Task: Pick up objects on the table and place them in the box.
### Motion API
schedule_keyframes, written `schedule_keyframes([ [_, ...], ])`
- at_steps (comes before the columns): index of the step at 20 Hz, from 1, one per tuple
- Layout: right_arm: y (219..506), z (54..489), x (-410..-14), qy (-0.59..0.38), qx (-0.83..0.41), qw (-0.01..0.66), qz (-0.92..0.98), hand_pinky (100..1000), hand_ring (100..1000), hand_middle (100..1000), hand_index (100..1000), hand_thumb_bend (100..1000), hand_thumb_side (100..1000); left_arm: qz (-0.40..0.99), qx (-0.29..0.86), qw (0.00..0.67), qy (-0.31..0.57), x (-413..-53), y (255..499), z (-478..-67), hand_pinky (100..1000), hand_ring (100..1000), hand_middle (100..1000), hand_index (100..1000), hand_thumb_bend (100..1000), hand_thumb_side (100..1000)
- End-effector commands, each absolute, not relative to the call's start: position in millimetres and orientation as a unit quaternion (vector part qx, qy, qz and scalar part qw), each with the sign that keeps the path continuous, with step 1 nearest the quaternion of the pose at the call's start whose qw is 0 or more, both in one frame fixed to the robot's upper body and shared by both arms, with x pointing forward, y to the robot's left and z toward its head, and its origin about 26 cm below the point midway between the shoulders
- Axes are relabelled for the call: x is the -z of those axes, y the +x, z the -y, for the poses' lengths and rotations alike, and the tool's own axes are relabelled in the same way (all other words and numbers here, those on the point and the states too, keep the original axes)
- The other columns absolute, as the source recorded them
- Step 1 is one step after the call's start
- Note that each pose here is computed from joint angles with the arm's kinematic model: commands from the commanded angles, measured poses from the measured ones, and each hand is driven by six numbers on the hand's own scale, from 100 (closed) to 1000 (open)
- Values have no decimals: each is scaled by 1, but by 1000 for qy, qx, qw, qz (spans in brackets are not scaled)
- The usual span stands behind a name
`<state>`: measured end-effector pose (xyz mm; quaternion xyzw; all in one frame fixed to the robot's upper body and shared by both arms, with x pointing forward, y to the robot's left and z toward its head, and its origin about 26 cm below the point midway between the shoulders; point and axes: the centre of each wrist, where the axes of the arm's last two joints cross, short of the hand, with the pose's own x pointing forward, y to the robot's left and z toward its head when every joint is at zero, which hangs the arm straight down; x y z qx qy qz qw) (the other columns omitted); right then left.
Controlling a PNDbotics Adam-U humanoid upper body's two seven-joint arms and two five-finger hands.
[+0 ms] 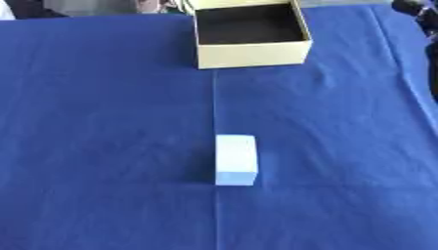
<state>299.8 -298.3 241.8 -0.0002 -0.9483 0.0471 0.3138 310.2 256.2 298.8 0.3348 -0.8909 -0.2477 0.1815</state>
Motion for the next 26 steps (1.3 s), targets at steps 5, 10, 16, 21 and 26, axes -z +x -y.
schedule_keyframes([
  [5,297,297,-252,1,-67,303,951,746,770,685,858,100,979,828,428,143,332,-338,299,-232,626,667,606,829,363,846],
  [10,297,296,-252,4,-72,304,950,747,770,684,858,100,980,785,520,137,307,-349,296,-212,634,673,614,840,379,867],
  [16,298,293,-253,8,-75,307,949,748,770,684,858,100,981,761,572,150,266,-350,293,-190,633,669,612,838,431,841],
  [21,298,293,-255,9,-79,306,949,748,770,683,858,100,980,737,607,174,241,-345,293,-179,643,679,622,845,503,822],
  [26,298,293,-253,10,-79,310,947,748,770,682,858,100,981,700,650,191,224,-340,293,-171,661,696,641,856,612,822],
])
